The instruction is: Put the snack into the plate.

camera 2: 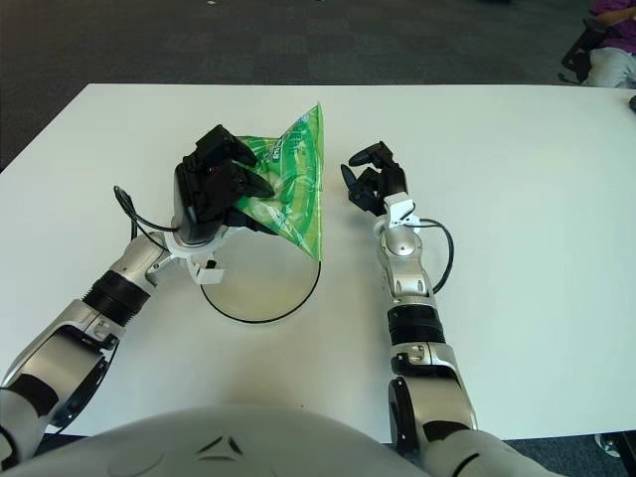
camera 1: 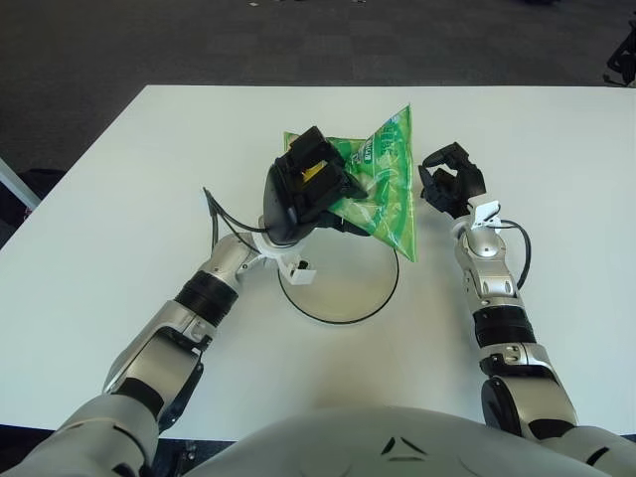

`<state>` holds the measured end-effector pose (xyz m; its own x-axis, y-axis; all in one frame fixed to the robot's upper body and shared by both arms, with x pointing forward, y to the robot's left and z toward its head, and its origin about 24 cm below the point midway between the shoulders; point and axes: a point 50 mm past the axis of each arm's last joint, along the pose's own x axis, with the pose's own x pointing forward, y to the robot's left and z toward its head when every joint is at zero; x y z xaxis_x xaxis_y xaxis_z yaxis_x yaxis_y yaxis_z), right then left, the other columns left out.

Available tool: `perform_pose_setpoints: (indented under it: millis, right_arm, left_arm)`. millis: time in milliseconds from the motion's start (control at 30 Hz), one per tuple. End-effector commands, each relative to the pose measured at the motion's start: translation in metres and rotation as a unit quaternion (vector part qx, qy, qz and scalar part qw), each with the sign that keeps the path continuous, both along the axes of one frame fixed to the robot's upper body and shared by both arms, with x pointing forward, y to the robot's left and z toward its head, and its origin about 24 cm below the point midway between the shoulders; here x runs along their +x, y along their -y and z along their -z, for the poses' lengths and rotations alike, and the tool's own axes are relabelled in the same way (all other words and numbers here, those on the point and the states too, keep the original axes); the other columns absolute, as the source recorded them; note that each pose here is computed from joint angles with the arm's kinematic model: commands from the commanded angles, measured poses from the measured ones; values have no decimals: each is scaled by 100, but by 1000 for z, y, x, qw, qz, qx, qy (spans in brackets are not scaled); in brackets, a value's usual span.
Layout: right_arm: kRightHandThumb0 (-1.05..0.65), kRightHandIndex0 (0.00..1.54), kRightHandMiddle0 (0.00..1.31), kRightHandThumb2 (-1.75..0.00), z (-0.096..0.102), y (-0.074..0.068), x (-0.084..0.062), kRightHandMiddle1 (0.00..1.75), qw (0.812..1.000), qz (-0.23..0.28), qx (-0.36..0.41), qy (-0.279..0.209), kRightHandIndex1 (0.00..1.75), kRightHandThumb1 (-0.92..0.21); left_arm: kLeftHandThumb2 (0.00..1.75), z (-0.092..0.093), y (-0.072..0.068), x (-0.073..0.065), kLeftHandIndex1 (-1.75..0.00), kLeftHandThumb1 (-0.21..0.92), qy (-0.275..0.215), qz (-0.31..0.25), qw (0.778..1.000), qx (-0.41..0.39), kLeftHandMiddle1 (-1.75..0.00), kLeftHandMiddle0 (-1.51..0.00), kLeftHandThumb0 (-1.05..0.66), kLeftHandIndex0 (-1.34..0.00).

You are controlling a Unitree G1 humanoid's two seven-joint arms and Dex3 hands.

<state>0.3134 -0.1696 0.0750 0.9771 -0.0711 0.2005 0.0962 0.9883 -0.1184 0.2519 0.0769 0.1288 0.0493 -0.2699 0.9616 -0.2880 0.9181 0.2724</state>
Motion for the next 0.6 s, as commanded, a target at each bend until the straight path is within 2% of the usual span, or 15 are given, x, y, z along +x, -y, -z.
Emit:
perform_pose_setpoints:
  millis: [0,100,133,167,200,233,300,367,467,533,567]
  right_arm:
    - [-36,76,40,-49,-2,3,0,159,1000,2,-5,2,175,-84]
    - [-36,76,40,-49,-1,4,-1,158,1000,1,-5,2,175,-84]
    - [-36,76,40,-49,-1,4,-1,158,1000,1,-5,2,175,-84]
    - [-36,76,40,-49,-1,4,-1,158,1000,1,-5,2,175,-84]
    - [-36,77,40,-49,-1,4,-1,158,1000,1,-5,2,175,-84]
    - [-36,77,40,-49,-1,4,-1,158,1000,1,-5,2,175,-84]
    - [-36,77,40,-49,-1,4,-1,158,1000,1,-4,2,175,-84]
    - [-36,77,40,-49,-1,4,-1,158,1000,1,-4,2,175,-84]
    - [-36,77,40,-49,-1,4,0,158,1000,1,-4,2,175,-84]
    - [-36,77,41,-49,-1,4,0,158,1000,1,-4,2,175,-83]
    - [-36,77,41,-49,-1,4,0,158,1000,2,-4,2,175,-83]
  left_arm:
    - [72,-5,-4,3,-175,60,7,3,1000,5,-175,-89,-4,-77]
    - [69,-5,-6,3,-175,62,7,5,1000,11,-175,-89,-4,-77]
    - [69,11,-21,14,-175,62,-79,51,990,107,-175,-89,-4,-77]
    - [60,23,-43,23,-163,67,-147,80,969,184,-167,-82,-3,-73]
    - [36,27,-62,27,-139,79,-191,94,950,227,-148,-72,-2,-68]
    - [31,28,-73,29,-134,82,-215,100,940,247,-144,-69,-2,-67]
    - [19,17,-57,29,-124,88,-192,127,940,250,-133,-65,-1,-63]
    - [15,10,-41,26,-121,90,-177,147,941,249,-129,-66,-1,-59]
    - [13,9,-34,25,-123,91,-182,156,938,250,-124,-68,-1,-53]
    - [12,8,-34,25,-105,92,-189,160,935,252,-126,-65,17,-49]
    - [9,8,-34,25,-93,88,-195,162,933,256,-107,-63,-8,-47]
